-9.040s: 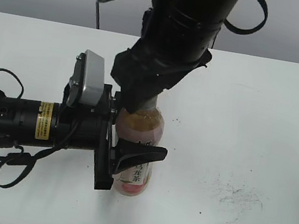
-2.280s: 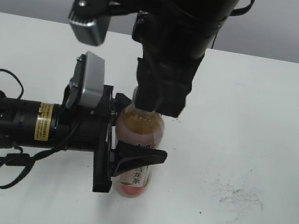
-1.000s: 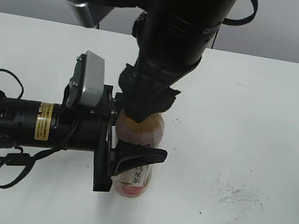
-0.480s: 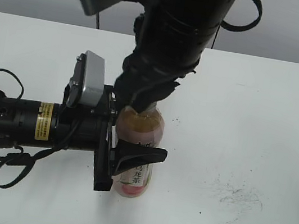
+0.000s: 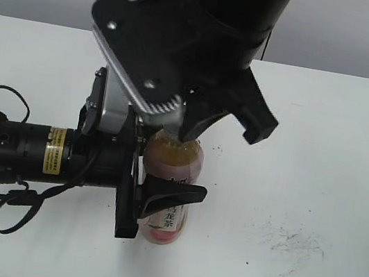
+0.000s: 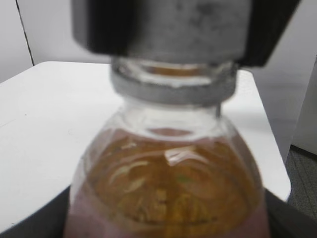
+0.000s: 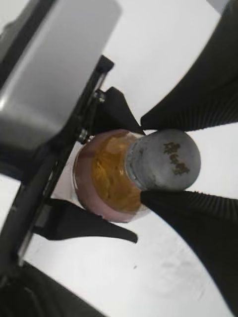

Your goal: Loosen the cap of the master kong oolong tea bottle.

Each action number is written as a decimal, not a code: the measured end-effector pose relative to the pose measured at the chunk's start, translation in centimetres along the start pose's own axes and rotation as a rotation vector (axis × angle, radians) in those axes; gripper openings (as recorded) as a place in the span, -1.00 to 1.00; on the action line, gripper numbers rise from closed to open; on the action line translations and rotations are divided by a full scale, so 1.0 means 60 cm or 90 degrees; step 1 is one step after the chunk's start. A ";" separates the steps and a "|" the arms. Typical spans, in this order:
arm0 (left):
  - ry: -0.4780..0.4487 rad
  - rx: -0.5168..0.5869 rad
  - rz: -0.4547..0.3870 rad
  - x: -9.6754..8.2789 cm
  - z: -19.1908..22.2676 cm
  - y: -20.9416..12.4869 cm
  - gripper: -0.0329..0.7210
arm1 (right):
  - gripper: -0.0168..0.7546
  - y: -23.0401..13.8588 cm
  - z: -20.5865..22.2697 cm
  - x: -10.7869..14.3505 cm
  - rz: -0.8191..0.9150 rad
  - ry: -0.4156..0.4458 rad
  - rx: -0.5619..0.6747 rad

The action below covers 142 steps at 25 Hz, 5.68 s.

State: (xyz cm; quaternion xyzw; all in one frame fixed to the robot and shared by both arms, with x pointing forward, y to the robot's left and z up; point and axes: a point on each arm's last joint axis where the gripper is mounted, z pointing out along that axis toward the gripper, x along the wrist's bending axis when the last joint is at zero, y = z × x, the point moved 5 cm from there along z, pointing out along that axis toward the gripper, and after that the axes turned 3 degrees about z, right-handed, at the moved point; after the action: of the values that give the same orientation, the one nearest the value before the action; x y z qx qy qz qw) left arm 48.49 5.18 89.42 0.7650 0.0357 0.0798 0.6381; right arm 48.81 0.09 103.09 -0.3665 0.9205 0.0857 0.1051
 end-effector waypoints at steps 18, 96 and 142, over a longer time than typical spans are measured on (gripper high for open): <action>0.001 -0.002 -0.003 0.000 0.000 0.000 0.27 | 0.08 0.007 -0.003 -0.001 -0.262 -0.009 -0.022; 0.003 -0.001 -0.006 0.001 0.000 0.000 0.27 | -0.26 0.007 -0.030 -0.010 -0.578 -0.042 0.002; 0.004 -0.001 -0.007 0.001 0.000 0.000 0.29 | 0.51 -0.245 0.204 0.142 0.303 0.166 0.253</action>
State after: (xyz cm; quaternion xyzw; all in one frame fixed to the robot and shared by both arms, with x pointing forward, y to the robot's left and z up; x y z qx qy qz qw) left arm 48.55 5.20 89.43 0.7641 0.0414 0.0787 0.6390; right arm 54.56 -13.18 87.91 -0.1218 0.9846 -0.1206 0.0332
